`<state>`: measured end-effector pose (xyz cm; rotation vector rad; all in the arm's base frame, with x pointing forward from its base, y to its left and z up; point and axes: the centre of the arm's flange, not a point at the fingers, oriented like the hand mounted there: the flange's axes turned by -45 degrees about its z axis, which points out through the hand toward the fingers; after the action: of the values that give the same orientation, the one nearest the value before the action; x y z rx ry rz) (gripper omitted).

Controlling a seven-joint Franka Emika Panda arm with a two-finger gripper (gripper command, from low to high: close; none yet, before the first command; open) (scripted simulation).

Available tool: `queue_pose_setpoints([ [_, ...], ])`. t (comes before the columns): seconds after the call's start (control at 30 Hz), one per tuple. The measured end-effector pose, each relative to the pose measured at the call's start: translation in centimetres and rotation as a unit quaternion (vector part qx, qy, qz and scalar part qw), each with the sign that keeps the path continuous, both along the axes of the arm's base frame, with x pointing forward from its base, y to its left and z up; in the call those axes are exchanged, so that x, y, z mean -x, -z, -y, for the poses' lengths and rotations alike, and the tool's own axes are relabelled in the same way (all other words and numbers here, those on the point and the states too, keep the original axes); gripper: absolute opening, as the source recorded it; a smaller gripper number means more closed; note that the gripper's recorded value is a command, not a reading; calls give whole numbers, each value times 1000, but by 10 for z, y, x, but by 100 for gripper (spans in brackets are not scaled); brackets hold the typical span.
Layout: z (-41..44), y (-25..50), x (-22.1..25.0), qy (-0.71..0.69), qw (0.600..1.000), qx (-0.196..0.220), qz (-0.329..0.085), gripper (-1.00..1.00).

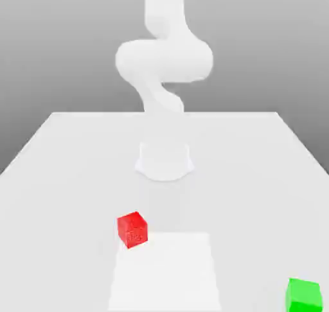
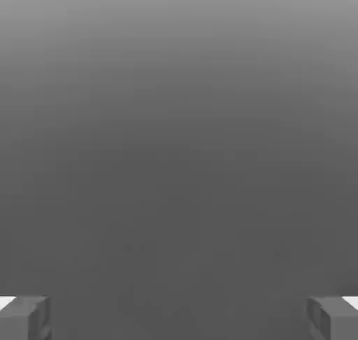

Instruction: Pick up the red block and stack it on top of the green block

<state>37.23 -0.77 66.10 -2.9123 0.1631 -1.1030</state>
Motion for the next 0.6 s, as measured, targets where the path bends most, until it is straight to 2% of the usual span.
queue_pose_setpoints([
  [0.13,17,99,-32,79,993,-47,-71,0],
  [0.3,38,225,-37,185,965,-96,-157,0],
  [0.43,52,326,-12,281,924,-130,-226,0],
  [0.6,63,452,41,397,851,-160,-303,0],
])
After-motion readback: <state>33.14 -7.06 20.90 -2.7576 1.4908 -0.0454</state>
